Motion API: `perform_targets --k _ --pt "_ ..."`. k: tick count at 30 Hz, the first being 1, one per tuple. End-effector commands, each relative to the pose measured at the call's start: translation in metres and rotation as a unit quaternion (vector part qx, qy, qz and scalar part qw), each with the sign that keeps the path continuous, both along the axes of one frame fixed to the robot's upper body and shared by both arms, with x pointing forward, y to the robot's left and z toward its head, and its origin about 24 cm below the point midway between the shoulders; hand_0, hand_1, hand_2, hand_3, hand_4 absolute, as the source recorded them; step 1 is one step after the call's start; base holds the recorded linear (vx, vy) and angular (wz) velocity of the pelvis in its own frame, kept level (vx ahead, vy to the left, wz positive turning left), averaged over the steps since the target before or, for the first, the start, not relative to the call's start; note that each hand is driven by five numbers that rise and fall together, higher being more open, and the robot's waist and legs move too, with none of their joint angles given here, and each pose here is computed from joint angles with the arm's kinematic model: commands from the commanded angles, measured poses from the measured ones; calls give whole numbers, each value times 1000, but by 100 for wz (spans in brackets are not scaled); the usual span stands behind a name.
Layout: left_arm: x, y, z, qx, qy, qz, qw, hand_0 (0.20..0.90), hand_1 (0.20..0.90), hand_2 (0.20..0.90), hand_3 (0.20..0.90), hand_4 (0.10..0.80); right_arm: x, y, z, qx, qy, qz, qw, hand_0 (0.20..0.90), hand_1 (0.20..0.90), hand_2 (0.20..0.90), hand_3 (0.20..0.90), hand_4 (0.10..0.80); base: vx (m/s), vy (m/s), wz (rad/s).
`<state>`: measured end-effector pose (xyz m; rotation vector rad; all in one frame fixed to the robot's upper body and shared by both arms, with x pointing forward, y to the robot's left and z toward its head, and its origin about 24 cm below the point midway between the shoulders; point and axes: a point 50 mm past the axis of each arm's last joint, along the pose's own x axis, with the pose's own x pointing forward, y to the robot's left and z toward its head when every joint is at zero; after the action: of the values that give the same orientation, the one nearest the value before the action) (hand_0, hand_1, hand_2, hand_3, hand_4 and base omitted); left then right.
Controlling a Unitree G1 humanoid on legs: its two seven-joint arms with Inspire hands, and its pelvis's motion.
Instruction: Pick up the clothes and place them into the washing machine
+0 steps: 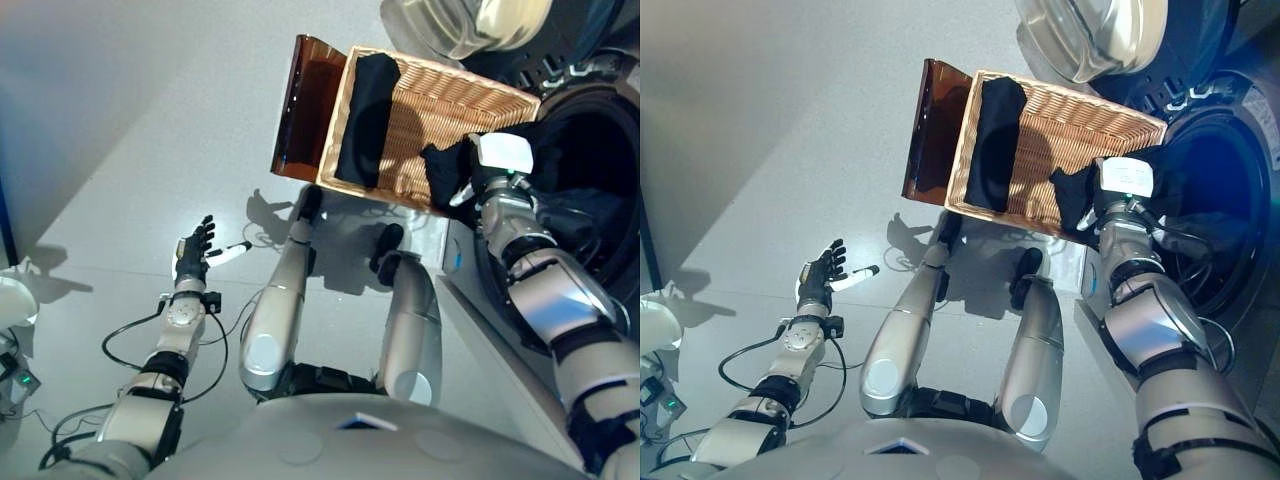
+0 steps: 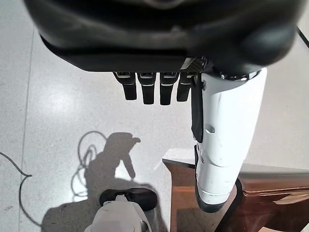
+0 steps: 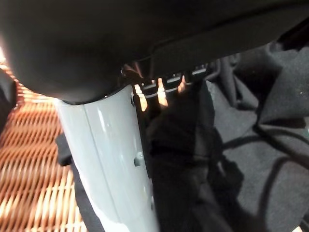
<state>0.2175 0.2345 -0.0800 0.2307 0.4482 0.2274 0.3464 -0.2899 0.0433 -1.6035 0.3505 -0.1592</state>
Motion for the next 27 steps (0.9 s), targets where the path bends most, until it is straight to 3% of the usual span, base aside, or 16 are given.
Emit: perform_targets --k 1,2,18,27 --pt "-2 25 14 31 -41 34 998 900 900 900 900 800 11 -12 34 -38 -63 -11 997 458 458 458 458 484 0 0 0" --pt "-2 25 14 31 -42 34 998 900 900 900 900 800 11 -11 33 -38 -63 -10 997 200 200 200 200 300 0 0 0" --pt "-4 31 15 40 -41 38 998 900 900 900 900 800 12 -5 31 -26 -71 -1 997 200 200 200 200 300 -16 10 0" --pt "-16 37 7 45 -13 46 998 900 900 900 900 800 -1 -16 18 143 -144 -84 976 200 200 200 200 300 35 20 -4"
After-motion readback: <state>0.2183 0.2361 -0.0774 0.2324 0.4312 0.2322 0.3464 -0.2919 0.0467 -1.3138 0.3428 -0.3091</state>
